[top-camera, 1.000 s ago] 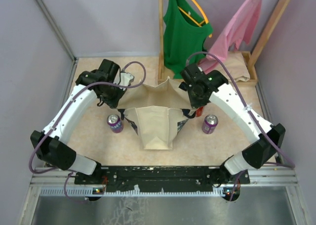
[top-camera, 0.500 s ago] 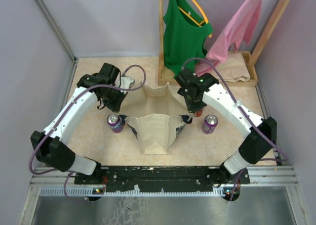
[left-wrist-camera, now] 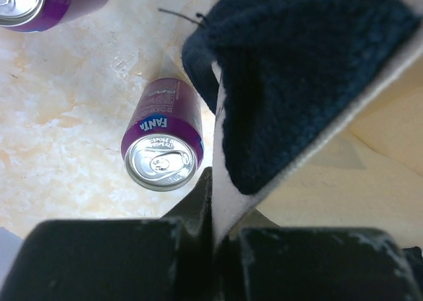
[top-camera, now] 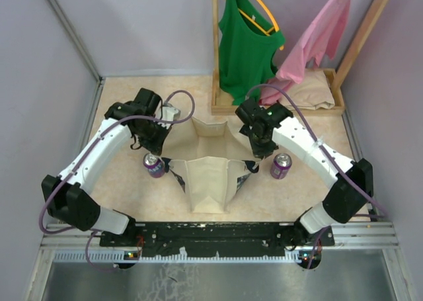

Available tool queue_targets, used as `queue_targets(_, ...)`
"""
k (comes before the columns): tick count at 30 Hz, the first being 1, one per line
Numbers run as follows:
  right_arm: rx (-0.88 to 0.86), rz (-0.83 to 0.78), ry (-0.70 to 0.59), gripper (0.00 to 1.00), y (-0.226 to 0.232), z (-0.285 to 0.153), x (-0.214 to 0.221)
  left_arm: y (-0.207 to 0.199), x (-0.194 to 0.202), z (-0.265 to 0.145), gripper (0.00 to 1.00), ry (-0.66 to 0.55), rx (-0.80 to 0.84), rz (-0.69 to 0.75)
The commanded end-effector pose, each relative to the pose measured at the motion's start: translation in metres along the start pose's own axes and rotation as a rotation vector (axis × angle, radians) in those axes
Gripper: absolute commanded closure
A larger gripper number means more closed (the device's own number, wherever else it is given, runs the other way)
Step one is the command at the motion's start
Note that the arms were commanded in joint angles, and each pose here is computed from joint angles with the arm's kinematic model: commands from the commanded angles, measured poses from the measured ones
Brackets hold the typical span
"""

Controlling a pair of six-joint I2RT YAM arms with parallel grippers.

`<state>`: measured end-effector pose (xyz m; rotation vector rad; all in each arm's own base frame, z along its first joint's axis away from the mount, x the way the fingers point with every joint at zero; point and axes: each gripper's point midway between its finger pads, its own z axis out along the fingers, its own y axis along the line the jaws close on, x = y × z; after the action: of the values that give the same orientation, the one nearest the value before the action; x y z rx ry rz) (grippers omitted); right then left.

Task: Place the beverage into the canvas bag
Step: Adjust the canvas bag at the center of the board.

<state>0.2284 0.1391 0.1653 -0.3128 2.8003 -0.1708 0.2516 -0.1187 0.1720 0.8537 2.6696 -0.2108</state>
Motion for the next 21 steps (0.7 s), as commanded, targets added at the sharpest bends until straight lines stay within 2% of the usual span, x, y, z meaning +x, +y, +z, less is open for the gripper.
queue_targets(1, 0.031, 0.001, -0.025, 0.82, -0.012, -0.013, 0.003, -0.004, -0.001, -0.009, 1.00, -0.042, 0.008, -0.019)
queue_targets(2, 0.033, 0.003, -0.035, 0.67, -0.013, -0.014, 0.001, -0.003, -0.002, -0.009, 1.00, -0.046, 0.006, -0.017)
queue_targets(3, 0.032, 0.007, -0.051, 0.57, -0.013, -0.017, -0.004, -0.003, -0.004, -0.010, 0.92, -0.052, 0.005, -0.017)
queue_targets(5, 0.028, 0.016, -0.090, 0.42, -0.013, -0.023, -0.013, -0.005, -0.011, -0.015, 0.64, -0.077, 0.017, -0.016)
queue_targets(7, 0.013, 0.025, -0.135, 0.34, -0.012, -0.032, -0.024, -0.007, -0.023, -0.023, 0.40, -0.128, 0.023, -0.018)
queue_targets(12, -0.031, 0.051, -0.256, 0.22, -0.010, -0.063, -0.054, -0.015, -0.060, -0.056, 0.06, -0.308, 0.051, -0.003)
queue_targets(13, -0.039, 0.055, -0.280, 0.20, -0.009, -0.070, -0.059, -0.017, -0.067, -0.065, 0.01, -0.354, 0.057, -0.002)
queue_targets(17, -0.079, 0.067, -0.362, 0.16, -0.008, -0.094, -0.078, -0.025, -0.087, -0.092, 0.00, -0.491, 0.083, 0.022)
queue_targets(21, -0.106, 0.072, -0.403, 0.14, -0.005, -0.106, -0.089, -0.028, -0.093, -0.105, 0.00, -0.531, 0.095, 0.020)
